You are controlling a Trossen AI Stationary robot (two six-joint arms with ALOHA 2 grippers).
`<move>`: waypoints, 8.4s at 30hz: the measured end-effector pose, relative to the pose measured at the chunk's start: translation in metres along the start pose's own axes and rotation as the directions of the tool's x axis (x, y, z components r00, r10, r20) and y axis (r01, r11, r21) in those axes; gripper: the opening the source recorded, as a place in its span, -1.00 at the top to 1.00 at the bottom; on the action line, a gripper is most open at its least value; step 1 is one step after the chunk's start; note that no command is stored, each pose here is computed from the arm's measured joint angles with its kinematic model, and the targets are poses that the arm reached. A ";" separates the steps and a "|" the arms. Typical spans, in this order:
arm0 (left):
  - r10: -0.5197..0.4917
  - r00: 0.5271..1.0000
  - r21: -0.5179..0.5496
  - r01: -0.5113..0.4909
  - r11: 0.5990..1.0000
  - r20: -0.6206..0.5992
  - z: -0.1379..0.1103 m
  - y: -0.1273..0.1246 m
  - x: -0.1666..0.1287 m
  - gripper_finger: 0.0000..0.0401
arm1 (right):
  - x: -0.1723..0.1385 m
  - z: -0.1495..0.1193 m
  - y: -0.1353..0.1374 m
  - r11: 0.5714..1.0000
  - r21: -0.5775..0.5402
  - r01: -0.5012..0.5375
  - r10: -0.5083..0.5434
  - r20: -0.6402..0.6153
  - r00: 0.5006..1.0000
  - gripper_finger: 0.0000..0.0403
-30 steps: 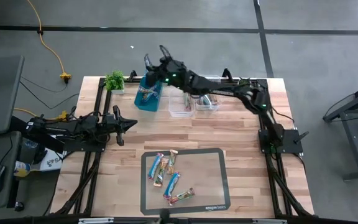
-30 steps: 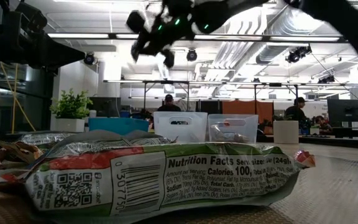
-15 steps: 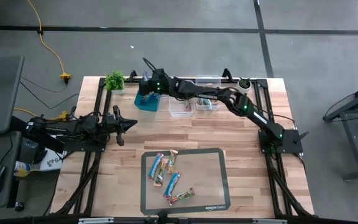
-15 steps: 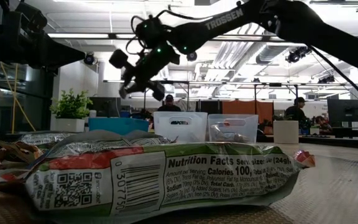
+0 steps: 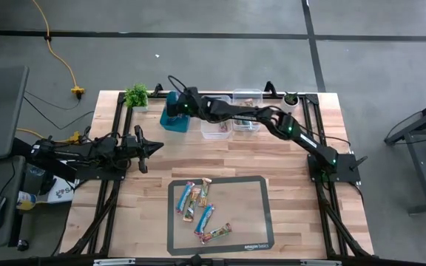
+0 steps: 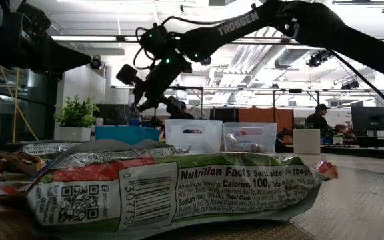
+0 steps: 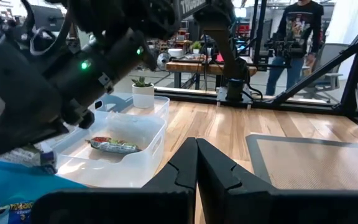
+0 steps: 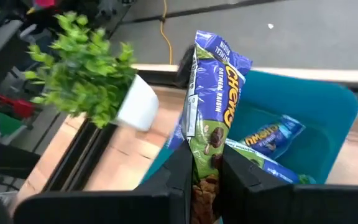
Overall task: Pick and place Granola Bars by type
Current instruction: Put the blue granola bar into the blue bin, then put the bottom right red granola bar into the left transparent bin
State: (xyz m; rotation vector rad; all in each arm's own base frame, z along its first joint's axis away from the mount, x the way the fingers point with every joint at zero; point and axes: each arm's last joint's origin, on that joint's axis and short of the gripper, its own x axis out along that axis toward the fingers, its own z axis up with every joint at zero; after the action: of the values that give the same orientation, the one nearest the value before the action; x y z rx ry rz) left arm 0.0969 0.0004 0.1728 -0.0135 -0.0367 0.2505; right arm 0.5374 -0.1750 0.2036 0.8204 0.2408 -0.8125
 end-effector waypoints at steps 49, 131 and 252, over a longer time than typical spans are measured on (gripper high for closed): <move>0.000 1.000 0.000 0.000 1.000 0.000 0.000 0.000 0.000 1.00 | -0.110 0.052 0.059 0.752 -0.509 -0.419 0.317 -0.279 0.907 0.41; 0.000 1.000 0.000 0.000 1.000 0.000 0.000 0.000 0.000 1.00 | -0.313 -0.292 0.014 0.378 -0.484 -0.789 0.039 -0.844 0.536 0.04; 0.000 1.000 0.000 0.000 1.000 0.000 0.000 0.000 0.000 1.00 | -0.250 -0.067 0.147 0.662 -0.744 0.089 0.179 0.272 0.945 0.63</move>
State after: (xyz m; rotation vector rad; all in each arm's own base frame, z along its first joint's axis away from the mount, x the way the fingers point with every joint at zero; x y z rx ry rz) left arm 0.0969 0.0004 0.1728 -0.0137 -0.0370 0.2505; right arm 0.4809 0.0708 0.3608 -0.1098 0.2326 -0.6941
